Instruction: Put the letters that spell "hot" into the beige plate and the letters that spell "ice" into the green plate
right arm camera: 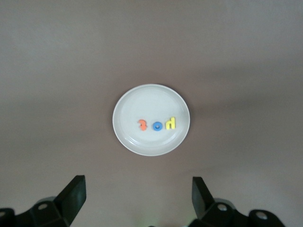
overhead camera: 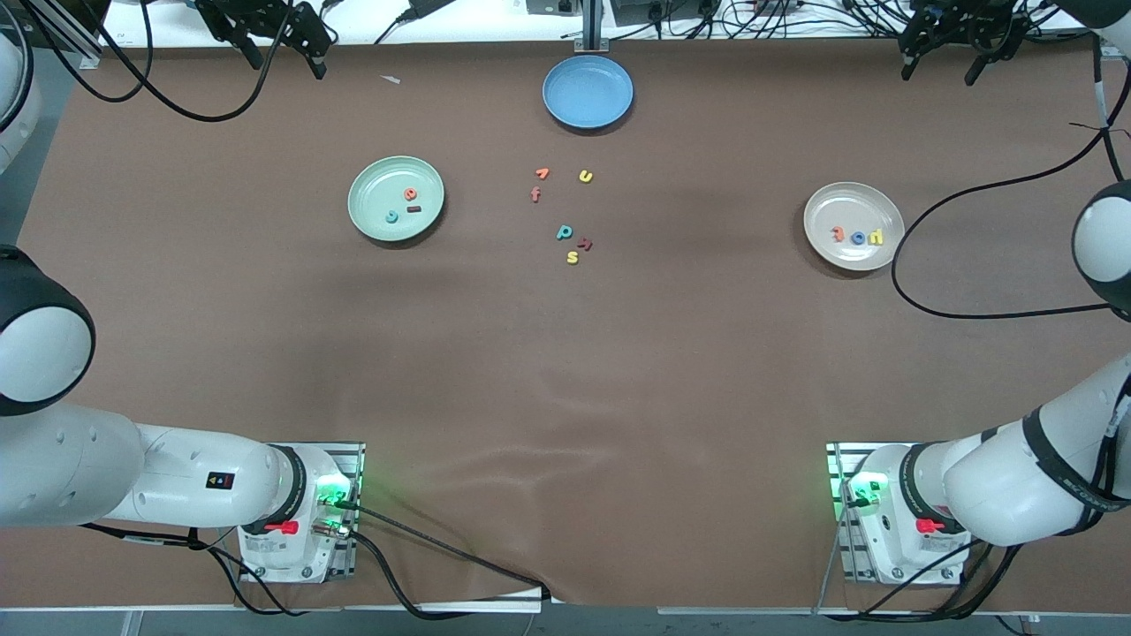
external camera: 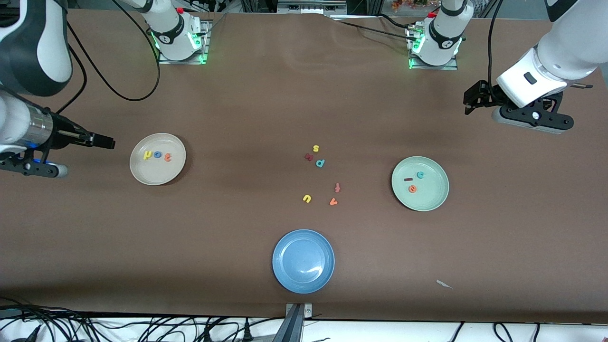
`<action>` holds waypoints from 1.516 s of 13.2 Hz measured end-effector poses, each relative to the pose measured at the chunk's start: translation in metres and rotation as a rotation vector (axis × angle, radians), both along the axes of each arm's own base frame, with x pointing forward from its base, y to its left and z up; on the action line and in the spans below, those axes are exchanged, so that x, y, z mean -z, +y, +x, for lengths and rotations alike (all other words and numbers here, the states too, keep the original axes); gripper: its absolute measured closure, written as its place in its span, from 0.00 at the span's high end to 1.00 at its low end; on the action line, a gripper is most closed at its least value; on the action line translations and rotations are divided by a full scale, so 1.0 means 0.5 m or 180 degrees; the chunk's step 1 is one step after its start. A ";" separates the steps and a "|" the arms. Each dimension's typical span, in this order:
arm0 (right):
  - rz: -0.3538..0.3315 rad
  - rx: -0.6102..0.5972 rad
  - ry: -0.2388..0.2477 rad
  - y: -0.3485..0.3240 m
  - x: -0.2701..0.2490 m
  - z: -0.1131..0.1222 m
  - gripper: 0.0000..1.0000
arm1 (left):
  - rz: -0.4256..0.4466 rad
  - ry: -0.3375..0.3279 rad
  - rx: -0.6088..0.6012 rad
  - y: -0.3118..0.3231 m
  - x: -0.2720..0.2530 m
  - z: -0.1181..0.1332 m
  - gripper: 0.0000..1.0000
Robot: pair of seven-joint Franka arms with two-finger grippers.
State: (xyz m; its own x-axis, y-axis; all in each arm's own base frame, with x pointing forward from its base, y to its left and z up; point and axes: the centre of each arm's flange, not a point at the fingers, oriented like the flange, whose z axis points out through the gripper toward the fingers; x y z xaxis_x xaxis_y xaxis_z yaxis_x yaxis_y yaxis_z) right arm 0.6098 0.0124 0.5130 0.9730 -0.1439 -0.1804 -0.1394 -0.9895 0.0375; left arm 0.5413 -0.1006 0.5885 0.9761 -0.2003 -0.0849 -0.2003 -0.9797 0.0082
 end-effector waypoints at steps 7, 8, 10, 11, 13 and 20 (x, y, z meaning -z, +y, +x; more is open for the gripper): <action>-0.0029 -0.0357 -0.0642 -0.024 -0.066 0.018 0.99 | 0.0000 0.0002 0.0000 0.000 0.000 0.000 1.00; -0.0026 -0.0368 -0.0703 -0.022 -0.069 0.015 0.99 | 0.0000 0.0002 0.0000 0.000 0.000 0.000 1.00; -0.0013 -0.0407 -0.0734 -0.007 -0.077 0.004 1.00 | 0.0001 0.0003 0.0000 0.000 0.000 0.000 1.00; -0.0007 -0.0425 -0.0730 0.000 -0.078 0.000 1.00 | 0.0001 0.0003 0.0000 0.000 0.001 0.000 1.00; -0.0007 -0.0435 -0.0713 0.003 -0.075 -0.003 1.00 | 0.0001 0.0004 0.0000 0.000 0.001 0.000 1.00; -0.0034 -0.0286 -0.0694 0.001 -0.069 -0.004 1.00 | 0.0001 0.0005 0.0000 0.000 0.001 0.000 1.00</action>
State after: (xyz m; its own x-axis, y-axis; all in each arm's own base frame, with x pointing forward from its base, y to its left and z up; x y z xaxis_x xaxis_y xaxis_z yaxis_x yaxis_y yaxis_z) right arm 0.6076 0.0128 0.5476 0.9978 -0.0556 0.0365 -0.0566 -0.9980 0.0266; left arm 0.5413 -0.1006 0.5881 0.9759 -0.2003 -0.0866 -0.2003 -0.9797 0.0083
